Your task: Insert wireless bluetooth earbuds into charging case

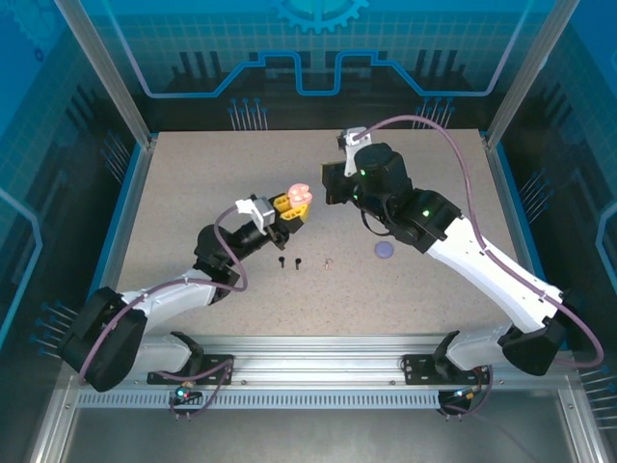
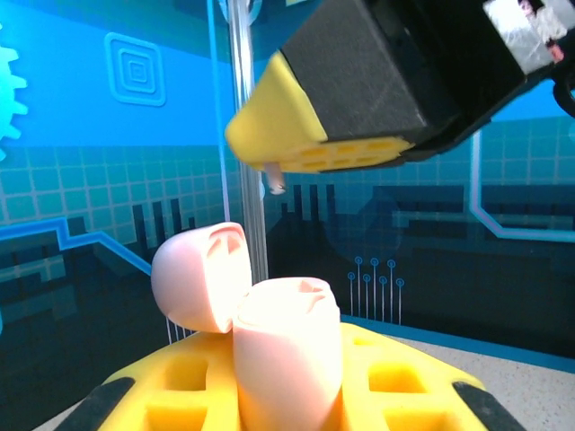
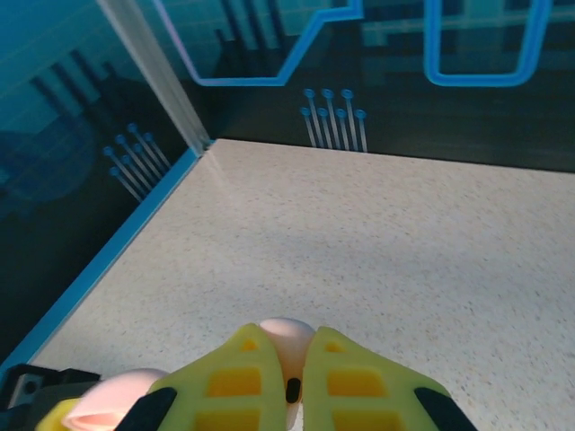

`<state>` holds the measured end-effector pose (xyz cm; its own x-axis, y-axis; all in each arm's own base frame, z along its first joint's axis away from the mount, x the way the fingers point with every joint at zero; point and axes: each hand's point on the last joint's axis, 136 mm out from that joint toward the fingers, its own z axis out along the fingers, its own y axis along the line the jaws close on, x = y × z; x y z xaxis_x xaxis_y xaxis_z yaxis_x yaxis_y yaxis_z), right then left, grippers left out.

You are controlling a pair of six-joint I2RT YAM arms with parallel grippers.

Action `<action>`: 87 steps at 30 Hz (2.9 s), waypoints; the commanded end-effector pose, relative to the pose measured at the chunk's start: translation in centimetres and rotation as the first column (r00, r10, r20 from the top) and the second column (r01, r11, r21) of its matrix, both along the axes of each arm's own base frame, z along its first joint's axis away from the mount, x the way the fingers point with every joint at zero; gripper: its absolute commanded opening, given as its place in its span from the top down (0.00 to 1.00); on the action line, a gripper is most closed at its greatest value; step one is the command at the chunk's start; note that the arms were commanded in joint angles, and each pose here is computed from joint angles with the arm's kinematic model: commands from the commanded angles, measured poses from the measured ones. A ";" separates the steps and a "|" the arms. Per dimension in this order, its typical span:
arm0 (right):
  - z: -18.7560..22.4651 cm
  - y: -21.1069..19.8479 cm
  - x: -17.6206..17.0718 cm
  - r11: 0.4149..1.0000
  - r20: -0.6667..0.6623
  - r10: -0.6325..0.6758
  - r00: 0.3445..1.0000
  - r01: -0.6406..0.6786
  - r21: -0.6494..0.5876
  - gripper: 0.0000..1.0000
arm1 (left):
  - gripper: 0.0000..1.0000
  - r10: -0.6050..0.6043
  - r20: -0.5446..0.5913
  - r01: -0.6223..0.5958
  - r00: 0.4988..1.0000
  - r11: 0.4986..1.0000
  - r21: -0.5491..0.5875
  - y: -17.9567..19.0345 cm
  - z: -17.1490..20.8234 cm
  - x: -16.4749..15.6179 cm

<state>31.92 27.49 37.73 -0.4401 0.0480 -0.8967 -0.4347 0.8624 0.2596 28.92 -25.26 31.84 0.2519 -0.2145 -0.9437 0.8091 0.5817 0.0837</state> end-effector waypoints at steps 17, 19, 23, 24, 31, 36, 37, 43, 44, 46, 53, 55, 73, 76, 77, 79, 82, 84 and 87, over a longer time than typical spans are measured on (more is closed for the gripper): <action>2.2 2.5 -4.6 0.944 0.221 0.309 0.925 -0.327 0.049 0.95 | 1.00 0.074 0.116 -0.074 0.990 0.997 -0.010 -0.7 0.1 1.9; 1.8 2.8 -4.7 0.939 0.216 0.323 0.921 -0.341 0.048 0.95 | 1.00 0.068 0.118 -0.067 0.991 0.998 -0.013 -0.8 0.3 1.8; 0.7 3.5 -4.6 0.934 0.195 0.342 0.919 -0.356 0.038 0.95 | 1.00 0.062 0.128 -0.060 0.990 0.998 -0.020 -0.8 0.8 1.7; 0.4 3.5 -4.5 0.935 0.191 0.340 0.921 -0.353 0.036 0.95 | 1.00 0.058 0.127 -0.056 0.990 0.998 -0.022 -0.8 0.9 1.7; -0.8 3.8 -4.0 0.940 0.172 0.328 0.929 -0.339 0.036 0.96 | 1.00 0.058 0.129 -0.055 0.990 0.998 -0.028 -0.8 1.2 1.6; -1.7 3.9 -3.7 0.944 0.158 0.320 0.934 -0.329 0.037 0.96 | 1.00 0.052 0.129 -0.048 0.990 0.998 -0.029 -0.9 1.2 1.5; -1.8 3.9 -3.6 0.944 0.156 0.317 0.935 -0.327 0.038 0.96 | 1.00 0.050 0.128 -0.047 0.991 0.998 -0.029 -0.9 1.2 1.5; -1.9 4.0 -3.2 0.946 0.154 0.312 0.938 -0.321 0.042 0.96 | 1.00 0.043 0.127 -0.040 0.991 0.999 -0.029 -1.0 1.2 1.4; -1.9 4.0 -3.1 0.947 0.153 0.309 0.939 -0.319 0.044 0.96 | 1.00 0.042 0.127 -0.039 0.991 0.999 -0.029 -1.0 1.2 1.4; -1.8 3.9 -2.9 0.948 0.154 0.304 0.940 -0.314 0.045 0.96 | 1.00 0.040 0.126 -0.037 0.991 0.999 -0.029 -1.0 1.2 1.3; -2.6 3.7 -2.3 0.954 0.133 0.292 0.947 -0.299 0.036 0.97 | 1.00 0.035 0.137 -0.031 0.990 0.999 -0.034 -1.1 1.6 1.0; -2.8 3.5 -2.2 0.955 0.130 0.288 0.949 -0.294 0.034 0.97 | 1.00 0.033 0.140 -0.028 0.990 0.999 -0.036 -1.2 1.8 0.9; -4.7 3.7 -2.7 0.934 0.089 0.355 0.931 -0.358 0.019 0.98 | 1.00 0.026 0.162 -0.017 0.986 0.998 -0.054 -1.3 2.9 0.3; -5.1 4.3 -3.7 0.906 0.065 0.423 0.904 -0.424 0.003 0.98 | 1.00 0.029 0.160 -0.020 0.987 0.998 -0.058 -1.3 3.0 0.4; -5.4 4.4 -3.9 0.901 0.051 0.434 0.899 -0.434 -0.005 0.98 | 1.00 0.031 0.160 -0.022 0.987 0.998 -0.058 -1.3 3.0 0.4; -6.0 4.5 -4.1 0.894 0.033 0.448 0.893 -0.448 -0.018 0.98 | 1.00 0.030 0.159 -0.021 0.987 0.998 -0.058 -1.3 3.0 0.4; -6.5 4.5 -4.1 0.893 0.015 0.450 0.893 -0.450 -0.029 0.96 | 1.00 0.031 0.159 -0.022 0.987 0.998 -0.058 -1.3 3.0 0.4; -6.3 4.5 -3.9 0.897 0.018 0.442 0.897 -0.442 -0.029 0.94 | 1.00 0.030 0.156 -0.022 0.987 0.998 -0.058 -1.4 2.9 0.5; -4.9 4.4 -3.6 0.906 0.039 0.424 0.905 -0.424 -0.012 0.79 | 1.00 0.033 0.148 -0.025 0.988 0.998 -0.056 -1.4 2.6 0.6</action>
<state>29.11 31.32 33.58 -0.3382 -0.0954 -0.9362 -0.7532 0.6239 0.2085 30.47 -26.85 30.62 0.3103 -0.1837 -0.9327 0.7817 0.6076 0.1404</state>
